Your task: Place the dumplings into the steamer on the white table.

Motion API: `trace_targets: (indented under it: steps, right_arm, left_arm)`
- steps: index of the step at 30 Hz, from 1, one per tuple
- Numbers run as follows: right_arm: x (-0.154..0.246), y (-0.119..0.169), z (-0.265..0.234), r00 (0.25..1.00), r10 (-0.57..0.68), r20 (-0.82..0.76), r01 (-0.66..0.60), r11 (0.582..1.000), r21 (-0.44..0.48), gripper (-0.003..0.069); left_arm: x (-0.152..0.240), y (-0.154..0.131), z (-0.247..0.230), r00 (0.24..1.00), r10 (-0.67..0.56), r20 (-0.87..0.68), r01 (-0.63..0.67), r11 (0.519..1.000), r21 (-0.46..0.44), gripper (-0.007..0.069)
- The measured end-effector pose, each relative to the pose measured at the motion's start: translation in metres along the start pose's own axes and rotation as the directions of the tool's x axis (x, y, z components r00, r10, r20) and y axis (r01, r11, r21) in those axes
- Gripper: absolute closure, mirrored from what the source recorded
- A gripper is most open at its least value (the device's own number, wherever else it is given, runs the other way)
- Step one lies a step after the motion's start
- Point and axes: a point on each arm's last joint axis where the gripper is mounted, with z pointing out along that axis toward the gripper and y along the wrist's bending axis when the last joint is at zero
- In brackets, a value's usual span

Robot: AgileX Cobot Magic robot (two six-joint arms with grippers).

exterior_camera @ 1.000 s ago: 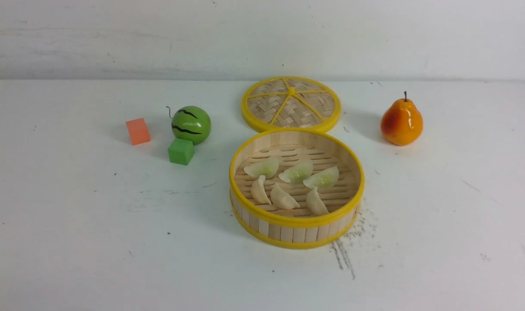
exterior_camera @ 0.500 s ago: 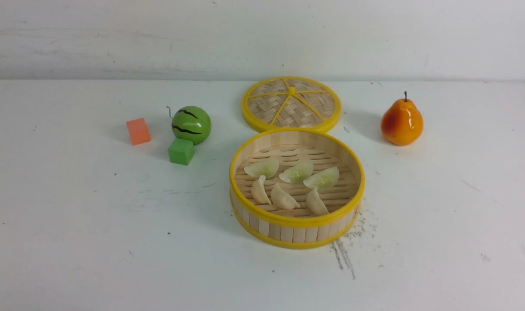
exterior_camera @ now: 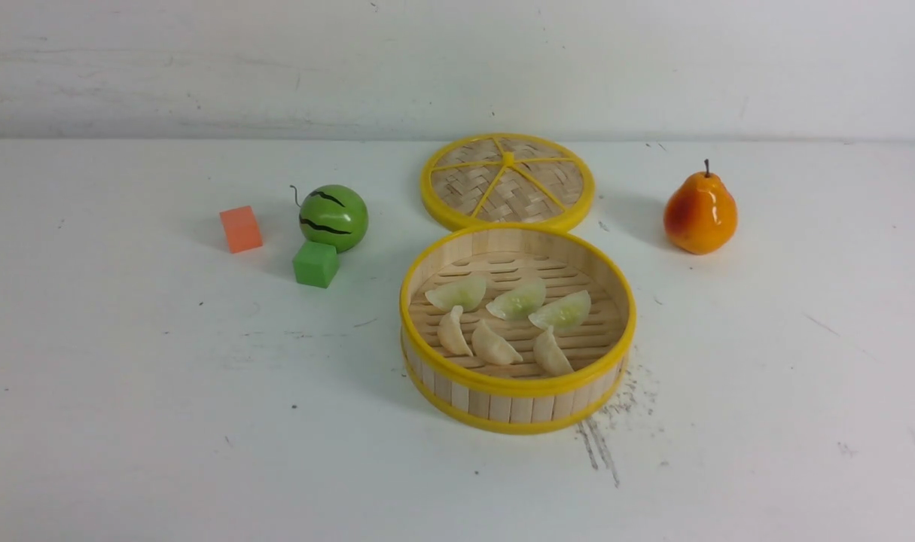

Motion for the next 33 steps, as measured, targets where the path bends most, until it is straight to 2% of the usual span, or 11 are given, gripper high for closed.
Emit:
trace_targets:
  steps: [3, 9, 13, 17, 20, 23, 33]
  right_arm:
    - [0.024, -0.003, -0.009, 0.999, 0.008, 0.050, -0.009, 1.000, 0.021, 0.0658]
    - [0.087, -0.021, -0.030, 0.992, -0.024, 0.121, -0.003, 0.976, 0.219, 0.0677]
    - [0.141, -0.038, -0.045, 0.997, -0.047, 0.061, 0.015, 0.892, 0.451, 0.0679]
    - [0.163, -0.041, -0.054, 1.000, -0.012, -0.017, 0.019, 0.843, 0.538, 0.0679]
    - [0.172, -0.041, -0.058, 0.996, 0.031, -0.087, 0.025, 0.819, 0.574, 0.0679]
    - [0.188, -0.042, -0.063, 0.965, 0.137, -0.224, 0.028, 0.795, 0.606, 0.0679]
    - [0.189, -0.042, -0.064, 0.954, 0.165, -0.249, 0.025, 0.786, 0.617, 0.0679]
  left_arm:
    - [0.000, 0.000, 0.000, 1.000, 0.000, 0.000, 0.000, 1.000, 0.000, 0.0478]
    - [0.000, 0.000, 0.000, 1.000, 0.000, 0.000, 0.000, 1.000, 0.000, 0.0475]
    - [0.000, 0.000, 0.000, 1.000, 0.000, 0.000, 0.000, 1.000, 0.000, 0.0472]
    - [0.000, 0.000, 0.000, 1.000, 0.000, 0.000, 0.000, 1.000, 0.000, 0.0471]
    - [0.000, 0.000, 0.000, 1.000, 0.000, 0.000, 0.000, 1.000, 0.000, 0.0467]
    - [0.000, 0.000, 0.000, 1.000, 0.000, 0.000, 0.000, 1.000, 0.000, 0.0461]
    - [0.000, 0.000, 0.000, 1.000, 0.000, 0.001, 0.000, 1.000, 0.001, 0.0450]
